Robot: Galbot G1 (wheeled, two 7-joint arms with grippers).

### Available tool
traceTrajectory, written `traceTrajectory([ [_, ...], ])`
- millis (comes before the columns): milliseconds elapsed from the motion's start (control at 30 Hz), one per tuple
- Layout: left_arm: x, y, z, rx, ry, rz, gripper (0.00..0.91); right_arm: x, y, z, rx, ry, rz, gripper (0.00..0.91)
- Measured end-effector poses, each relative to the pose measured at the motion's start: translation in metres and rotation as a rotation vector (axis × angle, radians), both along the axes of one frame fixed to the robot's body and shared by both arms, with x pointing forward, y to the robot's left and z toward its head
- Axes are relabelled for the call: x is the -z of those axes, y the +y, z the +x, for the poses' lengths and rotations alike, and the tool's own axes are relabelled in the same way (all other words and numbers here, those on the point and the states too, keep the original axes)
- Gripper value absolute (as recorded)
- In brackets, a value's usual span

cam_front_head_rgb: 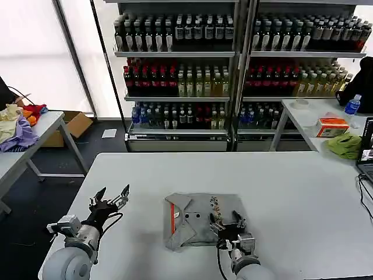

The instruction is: Fold and organize the clothes.

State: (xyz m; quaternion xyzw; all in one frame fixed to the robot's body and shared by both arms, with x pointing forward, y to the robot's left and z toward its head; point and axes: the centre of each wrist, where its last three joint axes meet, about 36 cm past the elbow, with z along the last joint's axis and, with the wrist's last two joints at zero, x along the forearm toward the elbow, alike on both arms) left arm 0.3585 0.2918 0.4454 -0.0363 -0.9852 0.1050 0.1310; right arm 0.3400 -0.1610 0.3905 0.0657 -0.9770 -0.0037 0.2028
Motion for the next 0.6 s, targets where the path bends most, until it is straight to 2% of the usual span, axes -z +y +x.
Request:
traceTrajectory([
  [200,0.0,0.001,0.0,0.008,-0.007,0.002,0.907,-0.033,-0.029,0.004,0.035,-0.159,0.046,0.907],
  [333,0.001,0.0,-0.002,0.017,-0.014,0.002,0.907,-0.049,-0.063,0.006,0.071,-0.247,0.046,0.907],
  [467,0.001,-0.001,-0.005,0.027,-0.033,0.005,0.907,-0.055,-0.1,0.002,0.108,-0.303,0.046,0.907],
  [600,0.0,-0.002,-0.012,0.033,-0.061,0.013,0.907,-0.056,-0.134,-0.008,0.138,-0.331,0.053,0.907],
])
